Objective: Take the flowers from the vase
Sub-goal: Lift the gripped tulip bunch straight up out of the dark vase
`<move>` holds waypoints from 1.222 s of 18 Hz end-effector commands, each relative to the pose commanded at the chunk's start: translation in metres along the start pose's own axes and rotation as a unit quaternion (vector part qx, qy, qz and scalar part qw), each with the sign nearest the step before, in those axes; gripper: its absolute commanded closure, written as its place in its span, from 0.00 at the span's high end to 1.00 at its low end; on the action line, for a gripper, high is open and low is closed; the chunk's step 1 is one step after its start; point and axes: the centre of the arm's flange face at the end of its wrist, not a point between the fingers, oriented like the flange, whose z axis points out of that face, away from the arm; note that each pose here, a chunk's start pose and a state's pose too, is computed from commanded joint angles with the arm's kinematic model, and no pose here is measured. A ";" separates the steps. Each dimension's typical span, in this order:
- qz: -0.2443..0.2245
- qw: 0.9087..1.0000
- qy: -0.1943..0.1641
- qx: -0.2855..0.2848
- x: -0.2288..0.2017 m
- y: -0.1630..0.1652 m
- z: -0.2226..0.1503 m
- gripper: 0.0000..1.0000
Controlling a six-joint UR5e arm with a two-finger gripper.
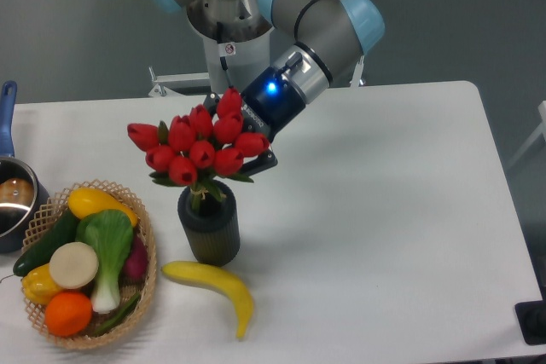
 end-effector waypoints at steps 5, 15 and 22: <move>-0.013 1.000 -0.023 0.004 0.002 -0.040 -0.022 0.40; -0.012 0.995 -0.095 0.004 0.006 -0.086 -0.088 0.40; -0.046 0.973 -0.219 -0.047 -0.030 -0.051 -0.190 0.39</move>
